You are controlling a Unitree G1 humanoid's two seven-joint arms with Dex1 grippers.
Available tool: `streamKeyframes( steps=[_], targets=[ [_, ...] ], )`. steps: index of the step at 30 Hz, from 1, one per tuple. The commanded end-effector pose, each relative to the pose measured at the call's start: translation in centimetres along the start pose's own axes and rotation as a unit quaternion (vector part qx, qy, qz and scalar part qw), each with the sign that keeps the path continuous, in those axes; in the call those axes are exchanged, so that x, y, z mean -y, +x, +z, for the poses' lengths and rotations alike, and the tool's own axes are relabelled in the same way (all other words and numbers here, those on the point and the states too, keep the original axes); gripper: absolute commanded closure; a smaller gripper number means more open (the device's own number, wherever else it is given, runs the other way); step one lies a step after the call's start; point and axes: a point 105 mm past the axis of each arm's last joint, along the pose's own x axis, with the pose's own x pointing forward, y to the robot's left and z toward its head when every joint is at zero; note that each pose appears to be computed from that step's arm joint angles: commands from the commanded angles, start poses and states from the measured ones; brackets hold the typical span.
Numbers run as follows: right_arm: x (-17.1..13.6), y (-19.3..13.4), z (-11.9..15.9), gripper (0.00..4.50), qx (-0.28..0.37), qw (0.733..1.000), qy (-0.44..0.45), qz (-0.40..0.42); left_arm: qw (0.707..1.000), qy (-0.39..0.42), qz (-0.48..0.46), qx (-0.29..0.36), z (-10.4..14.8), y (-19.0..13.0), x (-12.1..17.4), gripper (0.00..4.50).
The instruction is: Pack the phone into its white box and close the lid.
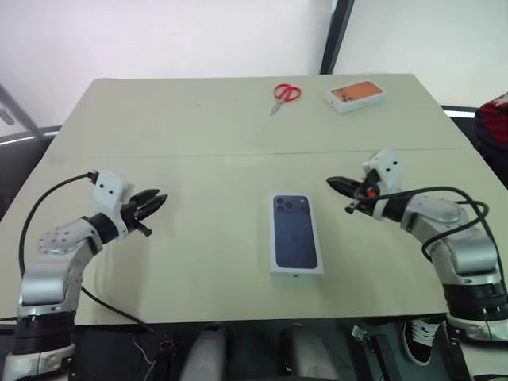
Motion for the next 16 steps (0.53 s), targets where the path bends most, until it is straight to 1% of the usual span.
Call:
streamKeyframes(
  steps=[1, 5, 16],
  targets=[
    [-0.5, 0.26, 0.82, 4.45, 0.011, 1.0, -0.022, 0.019, 1.0, 0.01, 0.013, 0.024, 1.26, -0.51, 0.04, 3.37],
    [-0.76, 0.6, 0.78, 4.45, 0.016, 0.999, -0.02, 0.023, 1.0, 0.003, 0.015, 0.022, 0.76, -0.46, 0.42, 3.37],
    [-0.95, 0.76, 0.73, 4.45, 0.027, 0.999, -0.024, 0.004, 0.999, -0.009, 0.022, 0.029, 1.04, -0.09, 0.09, 3.37]
  ],
)
